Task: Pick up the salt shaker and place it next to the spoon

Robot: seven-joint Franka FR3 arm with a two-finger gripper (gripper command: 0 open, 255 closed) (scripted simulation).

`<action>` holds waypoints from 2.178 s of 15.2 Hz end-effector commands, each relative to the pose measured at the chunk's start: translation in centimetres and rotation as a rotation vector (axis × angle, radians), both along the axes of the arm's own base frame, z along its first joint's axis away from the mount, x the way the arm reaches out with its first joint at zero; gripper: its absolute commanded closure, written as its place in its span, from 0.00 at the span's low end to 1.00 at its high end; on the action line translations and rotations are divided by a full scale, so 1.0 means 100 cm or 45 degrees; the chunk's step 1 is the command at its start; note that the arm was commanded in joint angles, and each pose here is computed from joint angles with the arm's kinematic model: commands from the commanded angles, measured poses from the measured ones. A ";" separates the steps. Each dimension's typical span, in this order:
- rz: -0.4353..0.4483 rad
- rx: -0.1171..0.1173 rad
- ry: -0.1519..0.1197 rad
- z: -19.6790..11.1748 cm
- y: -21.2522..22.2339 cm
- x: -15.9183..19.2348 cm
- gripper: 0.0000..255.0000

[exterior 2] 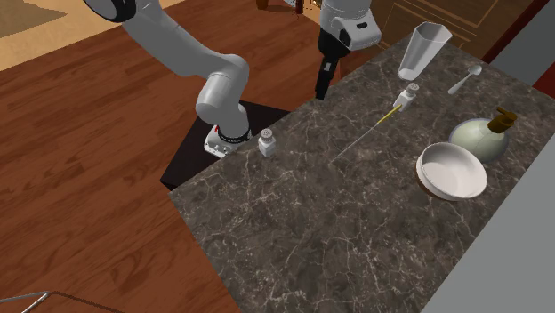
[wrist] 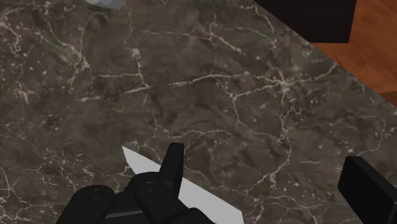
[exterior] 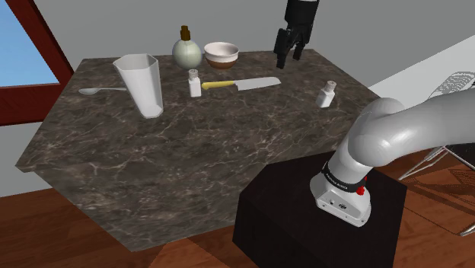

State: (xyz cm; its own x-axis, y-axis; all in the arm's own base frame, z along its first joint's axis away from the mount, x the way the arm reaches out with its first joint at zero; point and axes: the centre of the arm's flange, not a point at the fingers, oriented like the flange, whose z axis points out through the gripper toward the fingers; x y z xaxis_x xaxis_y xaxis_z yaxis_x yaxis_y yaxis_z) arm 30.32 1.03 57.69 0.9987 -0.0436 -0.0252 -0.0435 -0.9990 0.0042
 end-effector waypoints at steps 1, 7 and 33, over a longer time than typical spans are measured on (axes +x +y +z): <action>0.000 0.000 0.000 0.000 0.000 0.000 0.00; 0.014 -0.054 -0.049 -0.019 -0.050 -0.058 0.00; 0.034 -0.129 -0.117 -0.084 -0.125 -0.134 1.00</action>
State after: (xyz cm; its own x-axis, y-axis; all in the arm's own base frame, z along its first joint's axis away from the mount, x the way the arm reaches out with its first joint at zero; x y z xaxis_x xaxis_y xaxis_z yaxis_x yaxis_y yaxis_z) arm 16.96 -11.51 49.32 0.9975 -0.0145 0.0697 -0.0216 -0.9945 0.1025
